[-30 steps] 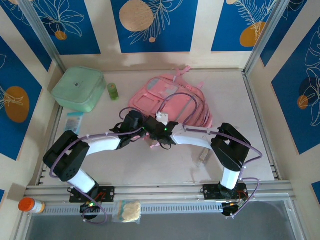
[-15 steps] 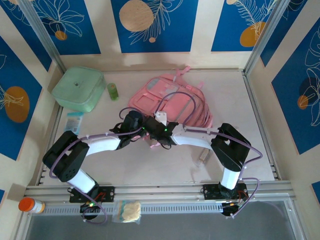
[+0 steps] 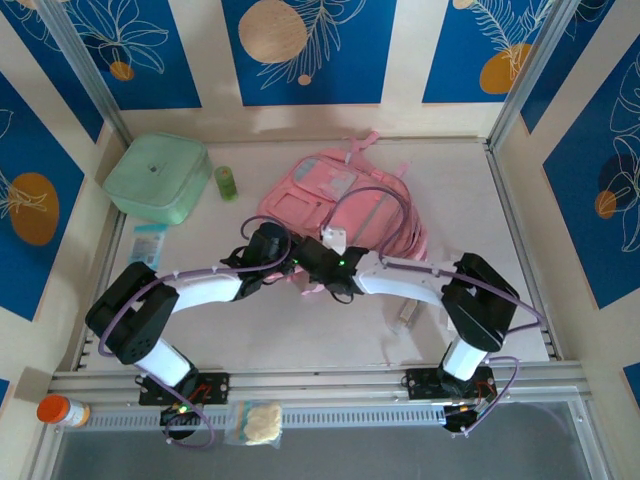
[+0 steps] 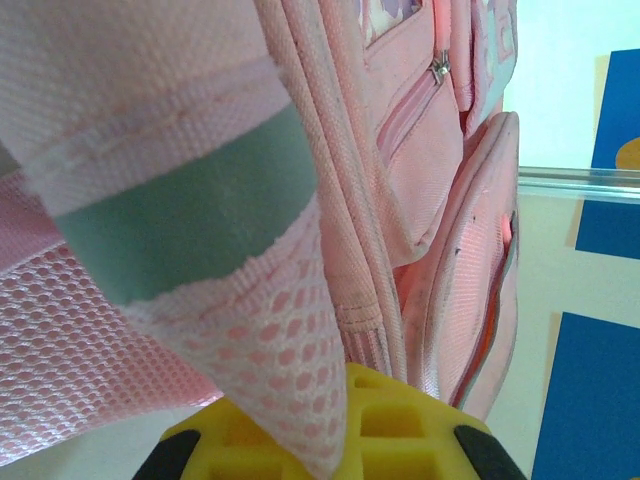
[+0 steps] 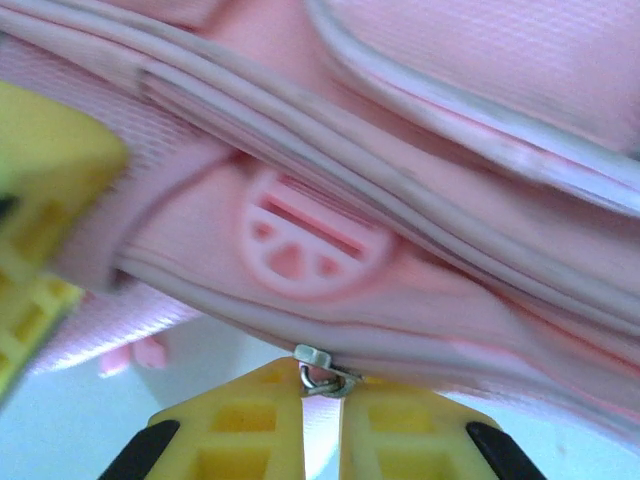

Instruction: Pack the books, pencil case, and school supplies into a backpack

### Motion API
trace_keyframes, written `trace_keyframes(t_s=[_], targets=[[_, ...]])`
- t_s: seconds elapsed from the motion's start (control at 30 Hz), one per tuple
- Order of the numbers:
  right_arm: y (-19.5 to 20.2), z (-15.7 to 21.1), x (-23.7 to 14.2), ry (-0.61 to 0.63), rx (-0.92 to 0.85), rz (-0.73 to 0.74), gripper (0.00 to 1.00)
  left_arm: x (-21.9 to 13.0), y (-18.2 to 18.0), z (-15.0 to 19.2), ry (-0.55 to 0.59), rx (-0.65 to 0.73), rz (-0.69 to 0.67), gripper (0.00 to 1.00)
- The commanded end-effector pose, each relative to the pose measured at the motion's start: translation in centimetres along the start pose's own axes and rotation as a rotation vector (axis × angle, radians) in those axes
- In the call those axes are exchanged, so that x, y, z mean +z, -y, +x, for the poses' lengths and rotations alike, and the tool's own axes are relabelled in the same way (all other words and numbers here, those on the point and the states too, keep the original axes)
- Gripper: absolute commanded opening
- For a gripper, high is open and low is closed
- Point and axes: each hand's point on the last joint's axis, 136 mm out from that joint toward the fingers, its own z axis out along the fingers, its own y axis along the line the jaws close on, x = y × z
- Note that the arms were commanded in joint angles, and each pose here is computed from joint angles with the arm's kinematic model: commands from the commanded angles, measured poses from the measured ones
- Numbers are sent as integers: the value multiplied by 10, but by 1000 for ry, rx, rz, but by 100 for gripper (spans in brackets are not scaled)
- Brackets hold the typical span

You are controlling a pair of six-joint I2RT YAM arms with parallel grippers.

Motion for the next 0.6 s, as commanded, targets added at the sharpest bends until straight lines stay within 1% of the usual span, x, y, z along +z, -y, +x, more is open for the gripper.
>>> trace_keyframes(t_s=[0.0,0.1,0.17,0.3,0.37,0.47,0.57], targets=[[46,13,-15,-16,40,126,13,-10,29,-12,39,20,83,0],[59,21,-21,-35,43,136,14,-10,30,-14,43,25,80,0],[60,25,-22,-56,44,118,14,-9,30,-14,38,24,80,0],[23,25,-21,-75,-17,-90,21,-7,31,-13,34,20,87,0],[8,26,-21,-91,-40,-176,22,-7,32,-13,34,20,91,0],[-7,18,-18,-63,-27,-265,25,-7,34,-12,28,28,86,0],[-10,5,-12,-27,-5,-284,28,-6,34,-11,25,20,92,0]])
